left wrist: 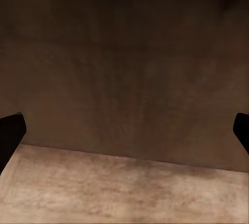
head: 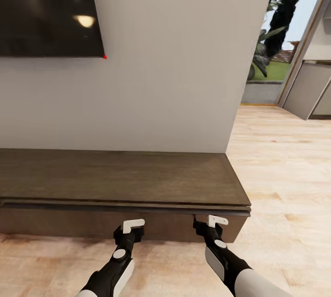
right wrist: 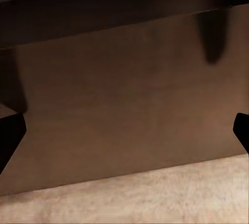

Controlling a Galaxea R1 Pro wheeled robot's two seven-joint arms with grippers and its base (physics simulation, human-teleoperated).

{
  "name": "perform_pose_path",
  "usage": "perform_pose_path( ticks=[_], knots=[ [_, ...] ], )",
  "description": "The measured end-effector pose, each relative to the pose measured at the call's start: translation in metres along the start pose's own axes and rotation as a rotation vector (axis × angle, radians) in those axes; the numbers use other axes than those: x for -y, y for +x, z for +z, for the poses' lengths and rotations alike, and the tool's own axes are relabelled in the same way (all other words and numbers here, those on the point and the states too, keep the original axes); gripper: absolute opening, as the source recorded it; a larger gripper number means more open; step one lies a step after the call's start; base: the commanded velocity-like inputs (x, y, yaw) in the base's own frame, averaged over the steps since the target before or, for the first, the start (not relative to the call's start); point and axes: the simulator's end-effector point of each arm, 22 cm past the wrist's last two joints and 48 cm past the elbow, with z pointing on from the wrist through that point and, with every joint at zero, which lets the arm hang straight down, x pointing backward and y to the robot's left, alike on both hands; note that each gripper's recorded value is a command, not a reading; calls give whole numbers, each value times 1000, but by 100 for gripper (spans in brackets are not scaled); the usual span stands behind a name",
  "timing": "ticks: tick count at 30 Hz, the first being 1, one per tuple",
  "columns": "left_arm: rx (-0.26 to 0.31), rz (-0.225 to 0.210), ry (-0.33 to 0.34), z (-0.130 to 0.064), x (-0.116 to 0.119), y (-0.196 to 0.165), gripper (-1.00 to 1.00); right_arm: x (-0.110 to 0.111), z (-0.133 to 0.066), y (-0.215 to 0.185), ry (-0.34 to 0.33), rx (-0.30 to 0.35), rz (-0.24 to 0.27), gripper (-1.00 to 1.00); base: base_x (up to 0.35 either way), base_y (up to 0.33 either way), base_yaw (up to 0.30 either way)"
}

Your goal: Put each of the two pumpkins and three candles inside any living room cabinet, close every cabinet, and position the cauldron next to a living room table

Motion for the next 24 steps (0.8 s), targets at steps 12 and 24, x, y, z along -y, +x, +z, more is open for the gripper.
perform_pose_path(
  ticks=[12,24],
  knots=[
    [-4,-1,-1,0,0,1,100,-1,0,0,-1,1,0,100,11,0,0],
    [-17,-2,-3,0,-1,4,100,-1,0,5,-2,-26,-2,100,-276,0,0]
  ],
)
